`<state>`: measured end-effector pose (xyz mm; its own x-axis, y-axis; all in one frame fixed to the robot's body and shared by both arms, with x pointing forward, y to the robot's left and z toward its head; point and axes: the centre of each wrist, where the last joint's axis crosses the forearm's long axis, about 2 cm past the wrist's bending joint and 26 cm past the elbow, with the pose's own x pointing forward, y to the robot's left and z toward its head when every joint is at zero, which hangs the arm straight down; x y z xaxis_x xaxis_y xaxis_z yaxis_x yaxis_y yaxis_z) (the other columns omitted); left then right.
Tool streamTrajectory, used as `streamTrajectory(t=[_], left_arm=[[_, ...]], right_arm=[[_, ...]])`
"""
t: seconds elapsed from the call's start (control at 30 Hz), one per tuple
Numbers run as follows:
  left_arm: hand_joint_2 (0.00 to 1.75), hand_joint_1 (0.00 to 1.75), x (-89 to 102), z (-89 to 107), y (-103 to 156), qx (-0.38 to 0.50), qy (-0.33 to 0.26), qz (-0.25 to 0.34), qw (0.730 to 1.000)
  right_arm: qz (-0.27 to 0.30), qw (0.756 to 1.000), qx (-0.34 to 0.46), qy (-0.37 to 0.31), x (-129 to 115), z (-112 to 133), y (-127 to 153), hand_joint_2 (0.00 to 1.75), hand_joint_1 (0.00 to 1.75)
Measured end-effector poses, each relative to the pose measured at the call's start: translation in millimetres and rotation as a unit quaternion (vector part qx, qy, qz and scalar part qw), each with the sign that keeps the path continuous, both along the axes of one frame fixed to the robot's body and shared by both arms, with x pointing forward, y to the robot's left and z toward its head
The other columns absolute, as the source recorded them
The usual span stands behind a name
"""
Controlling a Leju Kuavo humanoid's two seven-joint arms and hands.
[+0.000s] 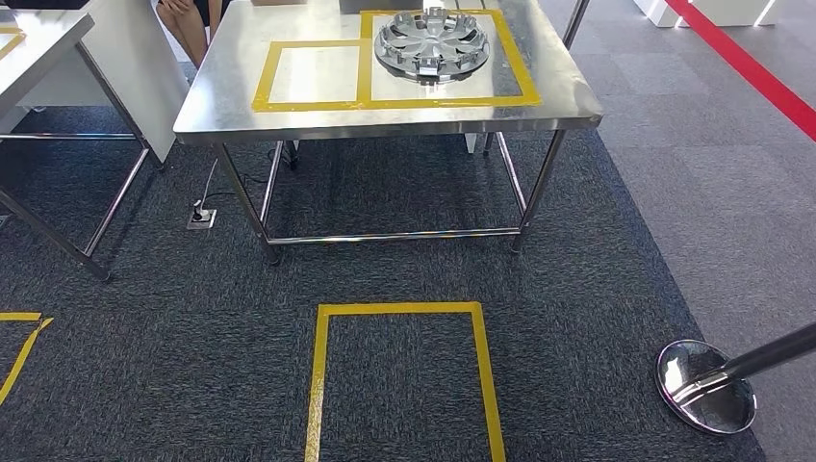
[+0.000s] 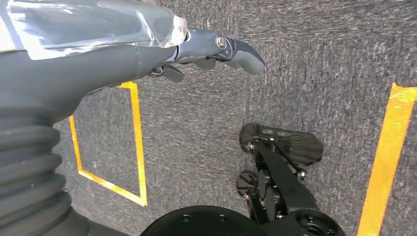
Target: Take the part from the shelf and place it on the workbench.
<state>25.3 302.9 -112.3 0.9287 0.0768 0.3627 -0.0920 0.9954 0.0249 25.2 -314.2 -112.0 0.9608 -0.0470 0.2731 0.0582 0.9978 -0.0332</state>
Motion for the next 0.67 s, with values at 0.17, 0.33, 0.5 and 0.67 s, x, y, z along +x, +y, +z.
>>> streamTrajectory(t=[0.17,0.33,0.5,0.67], left_arm=[[0.0,0.0,-1.9,0.3,0.4,0.001,0.009,-0.006,1.0],[0.0,0.0,-3.5,0.6,-0.5,0.001,0.018,-0.009,1.0],[0.0,0.0,-6.4,0.9,-2.8,-0.003,0.029,-0.011,1.0],[0.0,0.0,-9.4,1.1,-6.5,-0.009,0.04,-0.012,0.999]], right_arm=[[0.003,1.0,0.0,0.003,-4.0,0.0,2.6,0.0,0.0],[0.006,1.0,0.003,0.007,-7.7,0.0,5.9,0.0,0.0],[0.009,1.0,0.006,0.01,-11.5,0.1,9.8,0.0,0.0],[0.01,1.0,0.011,0.014,-15.1,0.2,13.6,0.0,0.0]])
